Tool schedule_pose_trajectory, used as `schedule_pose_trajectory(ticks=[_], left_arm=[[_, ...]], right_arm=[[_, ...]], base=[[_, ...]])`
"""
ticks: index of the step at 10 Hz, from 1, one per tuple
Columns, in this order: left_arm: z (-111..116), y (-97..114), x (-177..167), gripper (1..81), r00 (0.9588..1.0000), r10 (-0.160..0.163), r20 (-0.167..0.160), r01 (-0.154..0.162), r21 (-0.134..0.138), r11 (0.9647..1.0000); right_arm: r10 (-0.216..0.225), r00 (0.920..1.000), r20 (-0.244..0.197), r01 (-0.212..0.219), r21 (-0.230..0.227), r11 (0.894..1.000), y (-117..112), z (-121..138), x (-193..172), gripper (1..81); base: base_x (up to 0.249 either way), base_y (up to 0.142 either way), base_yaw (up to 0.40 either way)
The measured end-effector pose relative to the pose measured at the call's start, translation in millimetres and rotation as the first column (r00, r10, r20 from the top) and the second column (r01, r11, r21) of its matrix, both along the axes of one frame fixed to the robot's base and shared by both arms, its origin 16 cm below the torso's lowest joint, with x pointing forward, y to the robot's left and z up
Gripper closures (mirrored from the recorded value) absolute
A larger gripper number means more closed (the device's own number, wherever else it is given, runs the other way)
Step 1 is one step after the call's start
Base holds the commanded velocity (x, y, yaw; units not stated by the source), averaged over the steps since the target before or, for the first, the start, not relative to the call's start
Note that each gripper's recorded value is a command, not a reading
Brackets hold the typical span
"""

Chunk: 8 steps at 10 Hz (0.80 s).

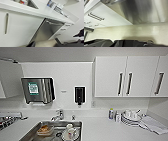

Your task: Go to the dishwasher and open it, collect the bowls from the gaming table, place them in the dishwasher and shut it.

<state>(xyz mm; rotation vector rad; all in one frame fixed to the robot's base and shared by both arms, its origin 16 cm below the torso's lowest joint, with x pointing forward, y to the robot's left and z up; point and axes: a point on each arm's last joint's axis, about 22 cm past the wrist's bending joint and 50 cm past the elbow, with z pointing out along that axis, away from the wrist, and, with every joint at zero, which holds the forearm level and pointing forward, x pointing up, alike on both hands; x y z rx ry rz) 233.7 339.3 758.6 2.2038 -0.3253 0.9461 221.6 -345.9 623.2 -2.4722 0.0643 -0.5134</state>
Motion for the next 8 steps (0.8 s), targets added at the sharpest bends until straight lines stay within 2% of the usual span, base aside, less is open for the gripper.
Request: schedule_pose_trajectory(ticks=[3,5,6,7,8], left_arm=[[-32.1,3.3,6.1,1.0,0.9986,0.002,-0.052,-0.002,0.009,1.0],[-49.9,1.8,15.2,1.0,0.9964,0.0,-0.085,0.0,0.006,1.0],[-52.4,1.2,18.0,1.0,0.9965,-0.005,-0.083,0.005,0.003,1.0],[-51.5,1.1,20.7,1.0,0.9972,-0.015,-0.074,0.015,0.001,0.9999],[-53.1,1.8,28.2,1.0,0.9974,-0.007,-0.071,0.006,-0.009,0.9999]], right_arm=[[-0.029,0.9976,-0.063,0.029,0.009,1.0,-2.0,-22.3,3.1,1.0],[-0.075,0.9909,-0.112,0.078,0.02,0.997,-5.9,-37.1,15.0,1.0],[-0.088,0.9892,-0.117,0.092,0.022,0.996,-8.4,-40.8,20.9,1.0],[-0.093,0.9903,-0.103,0.096,0.02,0.995,-11.0,-43.7,29.5,1.0],[-0.094,0.9912,-0.093,0.096,0.019,0.995,-12.5,-48.9,34.9,1.0]], base=[[0.0,0.0,0.0],[0.0,0.0,0.0],[0.0,0.0,0.0],[0.0,0.0,0.0],[0.0,0.0,0.0]])
